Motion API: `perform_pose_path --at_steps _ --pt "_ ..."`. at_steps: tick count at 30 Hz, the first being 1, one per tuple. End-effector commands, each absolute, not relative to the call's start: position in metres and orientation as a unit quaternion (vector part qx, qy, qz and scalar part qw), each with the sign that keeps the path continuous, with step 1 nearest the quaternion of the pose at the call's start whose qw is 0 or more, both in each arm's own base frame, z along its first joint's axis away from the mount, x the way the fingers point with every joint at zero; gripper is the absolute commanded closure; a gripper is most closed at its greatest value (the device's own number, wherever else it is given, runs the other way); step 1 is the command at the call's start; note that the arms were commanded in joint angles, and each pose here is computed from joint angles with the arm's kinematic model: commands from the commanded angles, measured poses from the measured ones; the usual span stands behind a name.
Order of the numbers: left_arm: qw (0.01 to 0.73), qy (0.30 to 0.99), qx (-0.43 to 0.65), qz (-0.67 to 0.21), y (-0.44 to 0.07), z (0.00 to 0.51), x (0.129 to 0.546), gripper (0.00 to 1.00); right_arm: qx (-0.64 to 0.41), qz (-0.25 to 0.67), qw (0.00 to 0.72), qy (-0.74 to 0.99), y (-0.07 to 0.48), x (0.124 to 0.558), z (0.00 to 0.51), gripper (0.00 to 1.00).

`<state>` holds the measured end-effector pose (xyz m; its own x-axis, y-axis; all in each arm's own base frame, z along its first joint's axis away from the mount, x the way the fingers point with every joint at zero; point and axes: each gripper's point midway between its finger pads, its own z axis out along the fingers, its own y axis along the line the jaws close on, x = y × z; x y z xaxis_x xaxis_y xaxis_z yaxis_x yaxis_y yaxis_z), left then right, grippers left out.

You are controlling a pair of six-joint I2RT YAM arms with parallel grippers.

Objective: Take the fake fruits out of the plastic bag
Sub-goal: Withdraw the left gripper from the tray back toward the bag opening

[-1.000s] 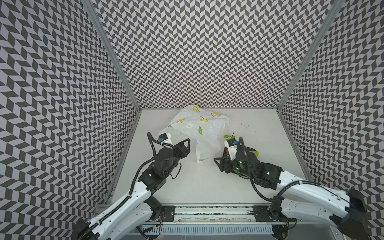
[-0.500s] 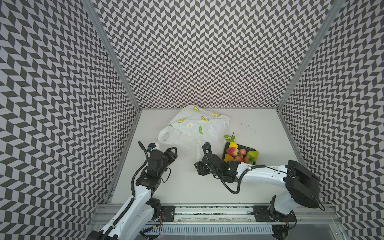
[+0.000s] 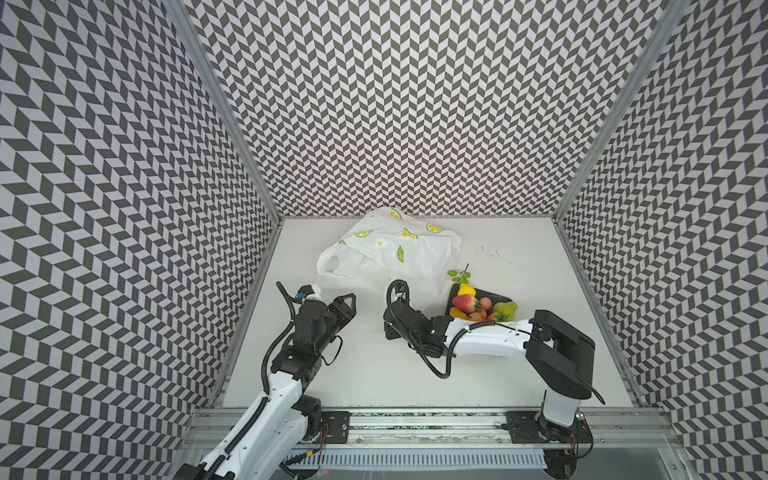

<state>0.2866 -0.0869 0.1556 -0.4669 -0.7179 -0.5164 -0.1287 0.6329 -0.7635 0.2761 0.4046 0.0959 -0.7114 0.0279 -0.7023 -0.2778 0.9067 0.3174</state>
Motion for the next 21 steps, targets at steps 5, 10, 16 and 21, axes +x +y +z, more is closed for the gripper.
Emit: perform_pose_path --at_steps 5,10,16,21 --pt "0.460 0.781 -0.235 -0.351 -0.094 0.171 0.291 0.41 -0.057 0.215 0.397 0.891 0.403 0.278 0.120 0.48" --pt "0.440 0.788 -0.154 -0.403 -0.126 0.174 0.293 0.39 -0.059 0.242 0.411 0.877 0.383 0.268 0.153 0.43" --pt "0.415 0.784 -0.138 -0.441 -0.141 0.163 0.288 0.37 -0.050 0.246 0.423 0.871 0.375 0.270 0.170 0.35" --pt "0.373 0.815 -0.183 -0.403 -0.135 0.124 0.296 0.58 -0.027 0.262 0.425 0.866 0.363 0.273 0.176 0.35"
